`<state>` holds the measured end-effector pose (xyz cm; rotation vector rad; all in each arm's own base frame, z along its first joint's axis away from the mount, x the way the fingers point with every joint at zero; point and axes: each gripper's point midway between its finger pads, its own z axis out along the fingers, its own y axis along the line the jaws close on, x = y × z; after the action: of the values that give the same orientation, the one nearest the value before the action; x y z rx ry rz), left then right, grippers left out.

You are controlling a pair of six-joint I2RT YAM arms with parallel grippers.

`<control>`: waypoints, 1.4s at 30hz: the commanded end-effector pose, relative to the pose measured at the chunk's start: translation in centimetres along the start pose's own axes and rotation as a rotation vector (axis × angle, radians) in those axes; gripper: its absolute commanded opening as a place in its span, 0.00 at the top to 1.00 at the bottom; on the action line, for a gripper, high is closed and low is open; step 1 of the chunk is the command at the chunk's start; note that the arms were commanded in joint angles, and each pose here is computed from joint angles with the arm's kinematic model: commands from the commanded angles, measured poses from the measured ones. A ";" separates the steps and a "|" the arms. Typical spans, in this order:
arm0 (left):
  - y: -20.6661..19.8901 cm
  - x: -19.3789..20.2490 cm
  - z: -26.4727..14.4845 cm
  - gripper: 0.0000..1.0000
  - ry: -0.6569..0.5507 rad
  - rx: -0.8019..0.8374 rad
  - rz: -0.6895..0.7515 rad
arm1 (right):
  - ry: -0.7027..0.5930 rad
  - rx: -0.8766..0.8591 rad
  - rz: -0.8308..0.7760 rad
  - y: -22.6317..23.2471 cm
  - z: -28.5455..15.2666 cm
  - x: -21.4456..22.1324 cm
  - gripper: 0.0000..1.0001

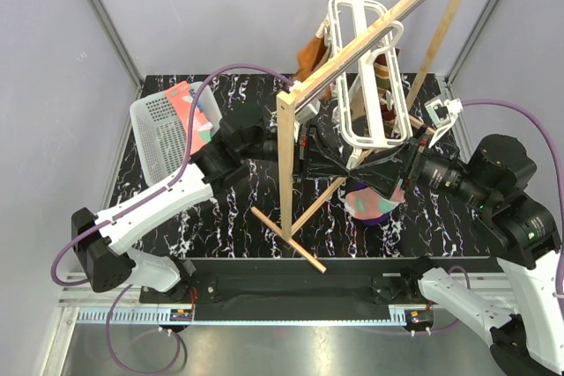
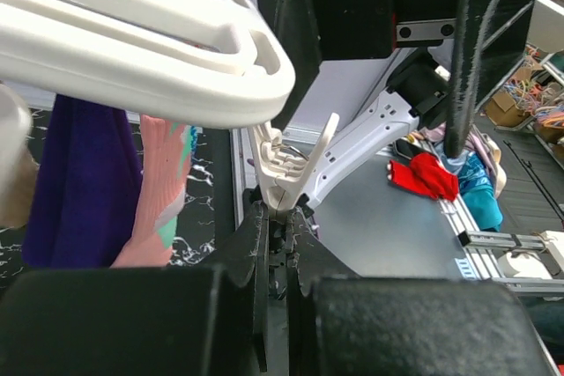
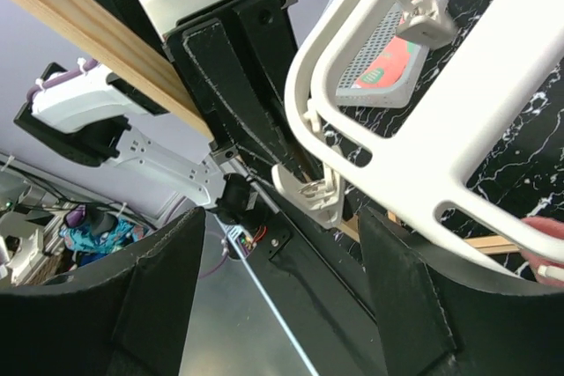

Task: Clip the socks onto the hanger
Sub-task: Open the clamp at the hanger.

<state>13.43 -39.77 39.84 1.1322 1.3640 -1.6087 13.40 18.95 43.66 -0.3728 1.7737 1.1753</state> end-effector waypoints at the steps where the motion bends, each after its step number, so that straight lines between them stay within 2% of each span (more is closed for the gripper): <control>1: -3.3 -2.9 -0.1 1.00 -0.044 0.115 0.065 | -0.073 0.018 -0.037 -0.5 0.7 -1.7 0.24; 9: -2.9 -2.6 0.1 1.00 -0.038 0.106 0.054 | -0.085 0.056 -0.050 -1.7 1.8 -2.2 0.38; 15: -2.7 -2.7 0.2 1.00 -0.036 0.097 0.053 | -0.080 0.062 -0.044 -2.2 2.5 -2.3 0.45; 17: -2.6 -2.7 0.2 1.00 -0.034 0.093 0.056 | -0.080 0.066 -0.042 -2.4 2.7 -2.3 0.55; 18: -2.5 -2.7 0.2 1.00 -0.035 0.092 0.058 | -0.081 0.069 -0.045 -2.5 2.7 -2.3 0.55; 21: -2.4 -2.6 0.2 1.00 -0.030 0.090 0.053 | -0.077 0.078 -0.041 -2.9 3.0 -2.2 0.93; 22: -2.2 -2.6 0.2 1.00 -0.030 0.082 0.050 | -0.073 0.082 -0.036 -3.0 3.2 -2.1 1.00; 23: -1.9 -2.6 0.1 0.98 -0.035 0.060 0.042 | -0.076 0.086 -0.032 -3.2 3.3 -2.1 1.00; 24: -1.1 -2.6 -0.2 0.93 -0.037 0.030 0.030 | -0.080 0.099 -0.028 -3.4 3.3 -2.1 1.00; 25: -0.2 -2.3 -0.5 0.73 -0.038 0.000 0.012 | -0.083 0.112 -0.021 -3.7 3.2 -2.0 1.00; 28: 2.4 -3.0 -2.6 0.51 -0.090 -0.106 -0.030 | -0.095 0.153 -0.018 -4.6 3.2 -2.0 1.00; 32: 6.2 -2.8 -6.9 0.42 -0.160 -0.225 -0.109 | -0.097 0.193 -0.016 -5.5 3.1 -1.7 1.00; 40: 10.2 -2.4 -12.4 0.42 -0.182 -0.486 -0.110 | -0.089 0.245 -0.027 -6.8 3.3 -1.4 1.00; 42: 13.0 -1.7 -15.0 0.41 -0.188 -0.662 -0.142 | -0.088 0.255 -0.035 -7.0 3.3 -1.4 1.00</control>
<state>26.20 -29.86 36.37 0.6086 1.6530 -1.3431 19.63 18.35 40.23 -0.2083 1.8397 0.9649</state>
